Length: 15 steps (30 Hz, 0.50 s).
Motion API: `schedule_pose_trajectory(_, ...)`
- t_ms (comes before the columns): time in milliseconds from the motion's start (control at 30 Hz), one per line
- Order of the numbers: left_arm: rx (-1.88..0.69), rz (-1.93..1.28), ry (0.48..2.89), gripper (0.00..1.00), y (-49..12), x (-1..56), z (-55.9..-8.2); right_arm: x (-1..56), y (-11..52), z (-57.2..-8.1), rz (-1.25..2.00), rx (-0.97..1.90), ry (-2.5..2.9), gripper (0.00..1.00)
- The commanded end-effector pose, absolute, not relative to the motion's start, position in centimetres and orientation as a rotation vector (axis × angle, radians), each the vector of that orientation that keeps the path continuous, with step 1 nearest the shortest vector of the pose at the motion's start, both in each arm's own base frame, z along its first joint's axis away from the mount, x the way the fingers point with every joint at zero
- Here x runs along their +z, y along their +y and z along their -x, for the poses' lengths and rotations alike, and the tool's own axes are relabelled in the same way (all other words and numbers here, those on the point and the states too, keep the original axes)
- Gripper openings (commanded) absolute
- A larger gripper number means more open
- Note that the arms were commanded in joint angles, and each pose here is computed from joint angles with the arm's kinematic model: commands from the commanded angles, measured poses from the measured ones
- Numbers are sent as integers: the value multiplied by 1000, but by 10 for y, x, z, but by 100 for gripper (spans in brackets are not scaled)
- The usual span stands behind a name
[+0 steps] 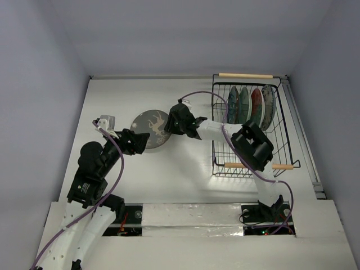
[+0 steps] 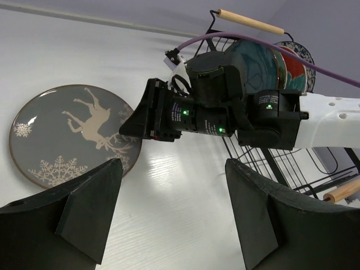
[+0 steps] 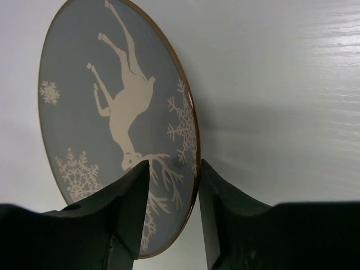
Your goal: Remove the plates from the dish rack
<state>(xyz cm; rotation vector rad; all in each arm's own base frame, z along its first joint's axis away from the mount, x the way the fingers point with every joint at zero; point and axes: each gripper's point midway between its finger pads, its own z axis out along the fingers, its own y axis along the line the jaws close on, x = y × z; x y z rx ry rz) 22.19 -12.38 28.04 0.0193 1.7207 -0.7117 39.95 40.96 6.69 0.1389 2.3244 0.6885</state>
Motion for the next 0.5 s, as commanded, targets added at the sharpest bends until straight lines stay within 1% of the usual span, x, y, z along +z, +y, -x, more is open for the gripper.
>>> schedule_pose_trajectory(0, -718, -24, 1694, 71, -125, 287, -223, 78, 409, -408, -148, 667, 2268, 46)
schedule_pose_trajectory(33, -719, -24, 1693, 71, -125, 287, -223, 74, 410, -402, -136, 653, 2283, 47)
schedule_pose_trajectory(133, -718, -23, 1690, 71, -125, 288, -223, 74, 404, -401, -127, 620, 2283, 59)
schedule_pose_trajectory(200, -718, -24, 1688, 71, -125, 288, -223, 79, 402, -402, -109, 605, 2275, 65)
schedule_pose_trajectory(233, -719, -24, 1682, 71, -124, 290, -222, 89, 406, -399, -88, 610, 2266, 72)
schedule_pose_trajectory(300, -718, -26, 1680, 71, -124, 290, -222, 103, 409, -394, -33, 615, 2255, 78)
schedule_pose_trajectory(333, -715, -27, 1680, 71, -124, 290, -222, 111, 410, -393, -17, 626, 2249, 84)
schedule_pose_trajectory(367, -711, -26, 1681, 71, -123, 290, -222, 136, 412, -394, -5, 656, 2210, 85)
schedule_pose_trajectory(433, -703, -20, 1673, 71, -122, 292, -222, 161, 408, -389, 32, 635, 2175, 88)
schedule_pose_trajectory(467, -700, -19, 1673, 71, -121, 292, -222, 192, 402, -387, 29, 653, 2126, 88)
